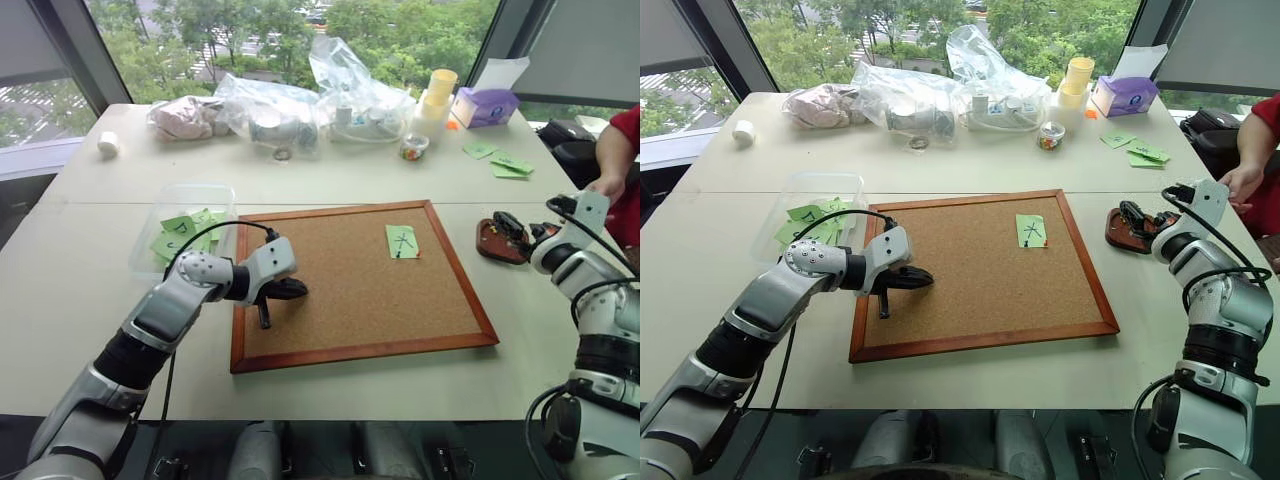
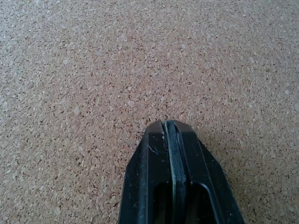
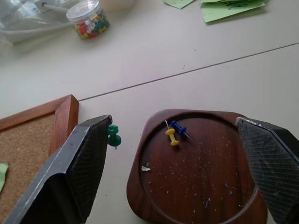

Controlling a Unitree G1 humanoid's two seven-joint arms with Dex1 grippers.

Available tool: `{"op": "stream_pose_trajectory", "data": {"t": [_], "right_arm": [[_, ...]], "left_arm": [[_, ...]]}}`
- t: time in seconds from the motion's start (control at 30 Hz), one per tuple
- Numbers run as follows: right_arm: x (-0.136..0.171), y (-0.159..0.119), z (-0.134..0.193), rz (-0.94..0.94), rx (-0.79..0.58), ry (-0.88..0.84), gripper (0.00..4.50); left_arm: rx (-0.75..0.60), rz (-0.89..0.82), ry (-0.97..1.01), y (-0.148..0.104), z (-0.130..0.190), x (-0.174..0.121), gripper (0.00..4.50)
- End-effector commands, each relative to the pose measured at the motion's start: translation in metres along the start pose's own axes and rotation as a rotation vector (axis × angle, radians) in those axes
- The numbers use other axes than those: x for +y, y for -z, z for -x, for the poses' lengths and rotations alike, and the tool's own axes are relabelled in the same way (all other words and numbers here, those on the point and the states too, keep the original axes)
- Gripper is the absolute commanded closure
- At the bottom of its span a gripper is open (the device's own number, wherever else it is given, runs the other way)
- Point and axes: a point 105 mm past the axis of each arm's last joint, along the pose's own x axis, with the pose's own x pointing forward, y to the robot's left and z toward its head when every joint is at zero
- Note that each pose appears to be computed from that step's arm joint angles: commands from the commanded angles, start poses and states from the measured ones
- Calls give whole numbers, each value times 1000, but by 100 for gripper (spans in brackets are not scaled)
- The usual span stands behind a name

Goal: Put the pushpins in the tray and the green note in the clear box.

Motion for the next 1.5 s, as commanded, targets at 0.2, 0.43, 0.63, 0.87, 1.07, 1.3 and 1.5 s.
{"op": "stream_pose_trajectory", "data": {"t": [0.2,0.43,0.63,0.87,1.07,1.3,1.5], "right_arm": [[1,4,-4,226,24,24,15],[2,4,-5,220,18,18,15],[3,-18,0,215,-77,21,15],[103,-2,36,355,-81,-478,15],[128,40,34,335,4,-550,15],[130,52,25,299,17,-534,15],[127,54,22,279,13,-528,182]], "left_arm": [[12,4,0,3,-1,-2,450],[14,5,-7,4,1,-1,450],[13,8,-10,4,1,-1,450],[15,8,-9,5,4,0,450],[13,4,-4,4,2,1,450],[10,8,-1,3,1,-2,450],[13,10,-4,5,1,-2,450]]}}
